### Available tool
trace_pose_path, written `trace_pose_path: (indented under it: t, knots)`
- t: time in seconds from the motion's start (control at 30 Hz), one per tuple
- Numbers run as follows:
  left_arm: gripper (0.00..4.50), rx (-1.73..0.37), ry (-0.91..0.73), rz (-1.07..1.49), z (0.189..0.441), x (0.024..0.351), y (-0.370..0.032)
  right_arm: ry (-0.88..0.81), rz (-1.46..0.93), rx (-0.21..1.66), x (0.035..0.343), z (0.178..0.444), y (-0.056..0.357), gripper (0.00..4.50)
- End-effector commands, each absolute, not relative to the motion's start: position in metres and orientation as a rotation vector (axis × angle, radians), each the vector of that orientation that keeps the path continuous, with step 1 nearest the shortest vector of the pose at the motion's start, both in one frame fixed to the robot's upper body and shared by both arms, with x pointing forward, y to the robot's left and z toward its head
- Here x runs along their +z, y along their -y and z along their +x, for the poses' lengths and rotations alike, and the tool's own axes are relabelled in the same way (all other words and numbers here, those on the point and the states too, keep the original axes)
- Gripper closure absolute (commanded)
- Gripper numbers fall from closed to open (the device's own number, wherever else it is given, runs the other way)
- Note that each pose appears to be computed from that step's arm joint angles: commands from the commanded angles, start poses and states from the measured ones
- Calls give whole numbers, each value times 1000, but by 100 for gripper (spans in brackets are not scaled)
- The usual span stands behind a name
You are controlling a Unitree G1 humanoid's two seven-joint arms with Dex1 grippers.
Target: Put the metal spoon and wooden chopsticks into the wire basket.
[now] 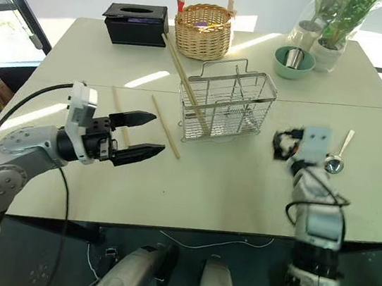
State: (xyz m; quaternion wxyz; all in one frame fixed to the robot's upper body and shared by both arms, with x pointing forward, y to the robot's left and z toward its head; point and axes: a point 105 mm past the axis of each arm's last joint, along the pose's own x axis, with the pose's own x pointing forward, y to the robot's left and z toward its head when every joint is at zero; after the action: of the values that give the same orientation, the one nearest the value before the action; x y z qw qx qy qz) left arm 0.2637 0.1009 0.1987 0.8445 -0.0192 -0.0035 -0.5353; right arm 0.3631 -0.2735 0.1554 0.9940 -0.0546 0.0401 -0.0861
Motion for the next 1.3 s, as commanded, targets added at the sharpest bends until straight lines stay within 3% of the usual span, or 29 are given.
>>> trace_pose_path:
  t: [0.03,0.37,0.8,1.1,1.3]
  knots:
    - [2,-1115,28,-32,262,202,-100,-103,-119,-265,168,362,294,0]
    - [2,-1084,20,-53,253,198,-97,-232,32,-507,165,369,350,0]
    - [2,-1010,67,-48,244,204,-98,-384,151,-532,139,386,359,0]
    - [2,-936,100,-54,245,208,-100,-370,300,-711,137,386,387,0]
    - [2,-888,132,-43,250,215,-105,-405,330,-698,128,389,383,0]
